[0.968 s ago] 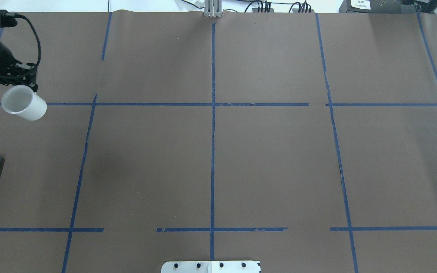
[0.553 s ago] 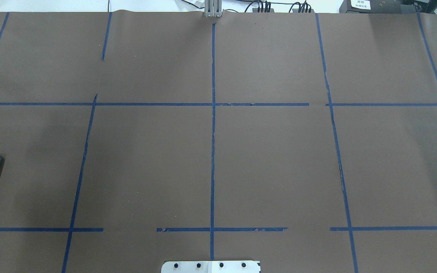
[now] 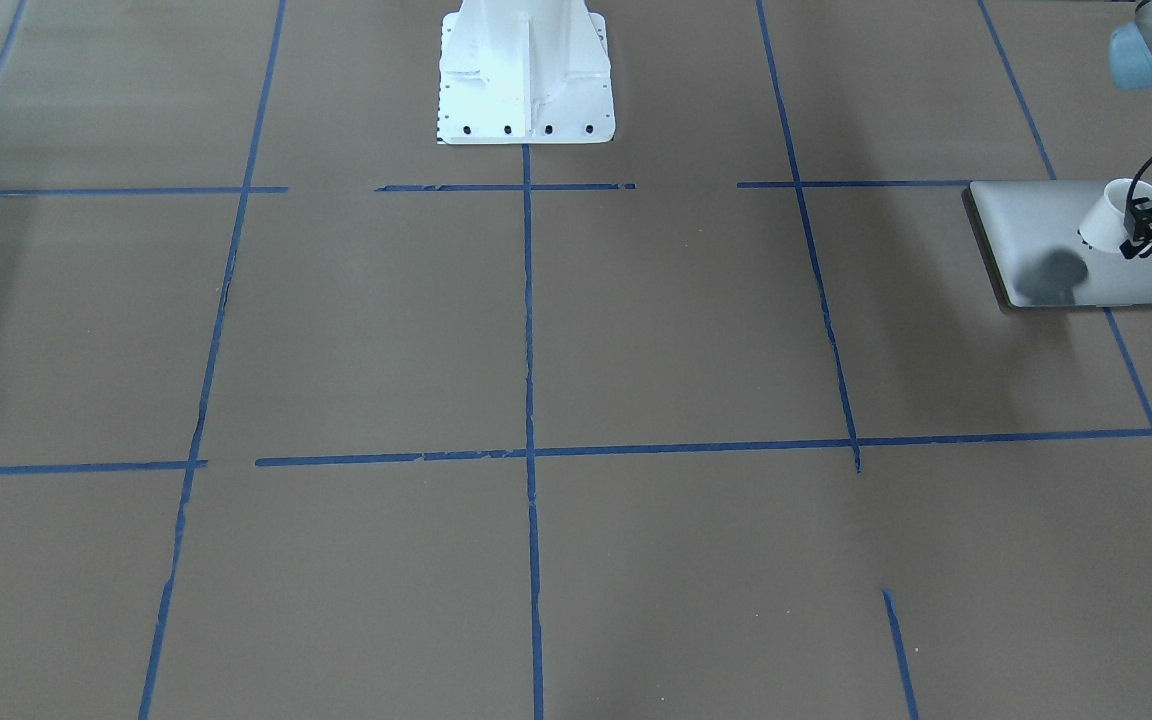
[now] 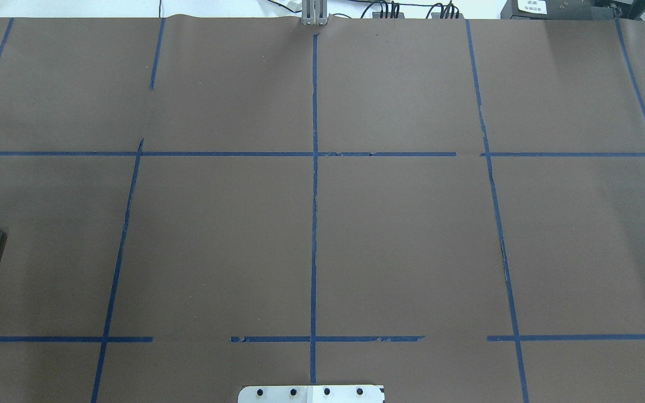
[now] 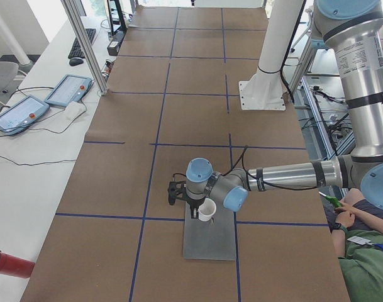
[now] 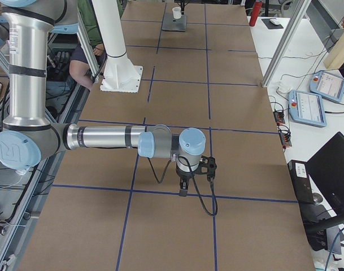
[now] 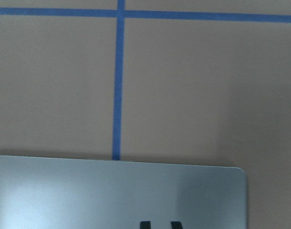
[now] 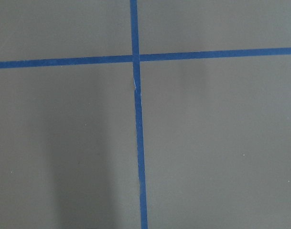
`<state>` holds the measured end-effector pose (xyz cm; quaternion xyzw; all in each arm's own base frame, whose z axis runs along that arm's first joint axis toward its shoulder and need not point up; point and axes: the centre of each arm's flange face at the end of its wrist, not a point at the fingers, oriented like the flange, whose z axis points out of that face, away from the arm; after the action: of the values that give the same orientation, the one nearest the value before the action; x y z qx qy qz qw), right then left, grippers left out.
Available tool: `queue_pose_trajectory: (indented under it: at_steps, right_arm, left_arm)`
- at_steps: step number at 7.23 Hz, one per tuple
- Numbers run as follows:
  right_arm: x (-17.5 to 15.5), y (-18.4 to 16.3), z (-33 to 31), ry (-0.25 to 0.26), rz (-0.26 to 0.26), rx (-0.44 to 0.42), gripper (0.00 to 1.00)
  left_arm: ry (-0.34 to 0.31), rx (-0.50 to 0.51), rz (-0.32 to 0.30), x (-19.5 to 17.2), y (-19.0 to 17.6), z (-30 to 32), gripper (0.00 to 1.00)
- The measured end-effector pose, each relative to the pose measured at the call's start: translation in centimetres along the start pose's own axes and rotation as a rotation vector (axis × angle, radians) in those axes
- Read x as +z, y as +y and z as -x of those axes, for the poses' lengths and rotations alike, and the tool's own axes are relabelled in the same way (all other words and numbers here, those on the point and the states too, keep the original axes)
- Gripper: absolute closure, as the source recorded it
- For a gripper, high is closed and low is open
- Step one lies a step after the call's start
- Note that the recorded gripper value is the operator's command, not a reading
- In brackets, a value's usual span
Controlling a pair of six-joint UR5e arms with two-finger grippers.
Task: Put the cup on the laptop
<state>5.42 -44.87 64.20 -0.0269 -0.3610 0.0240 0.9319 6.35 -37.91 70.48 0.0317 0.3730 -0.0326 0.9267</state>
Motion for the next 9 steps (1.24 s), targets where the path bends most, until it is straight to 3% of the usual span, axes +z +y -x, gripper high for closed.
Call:
queue_pose_trajectory:
  at_steps: [4, 5, 6, 9]
  right_arm:
    - [0.00, 0.00, 0.00, 0.000, 0.000, 0.000, 0.00]
    - [0.00, 0.00, 0.00, 0.000, 0.000, 0.000, 0.00]
    - [0.00, 0.00, 0.00, 0.000, 0.000, 0.000, 0.00]
    - [0.00, 0.00, 0.00, 0.000, 0.000, 0.000, 0.00]
  left_arm:
    - [0.003, -0.018, 0.006, 1.41, 0.49, 1.58, 1.00]
    - [0.004, -0.019, 0.008, 1.49, 0.53, 1.66, 0.35]
    - [0.005, -0.016, 0.009, 1.54, 0.53, 1.67, 0.00]
    - [0.009, -0.004, 0.007, 1.43, 0.43, 1.41, 0.00]
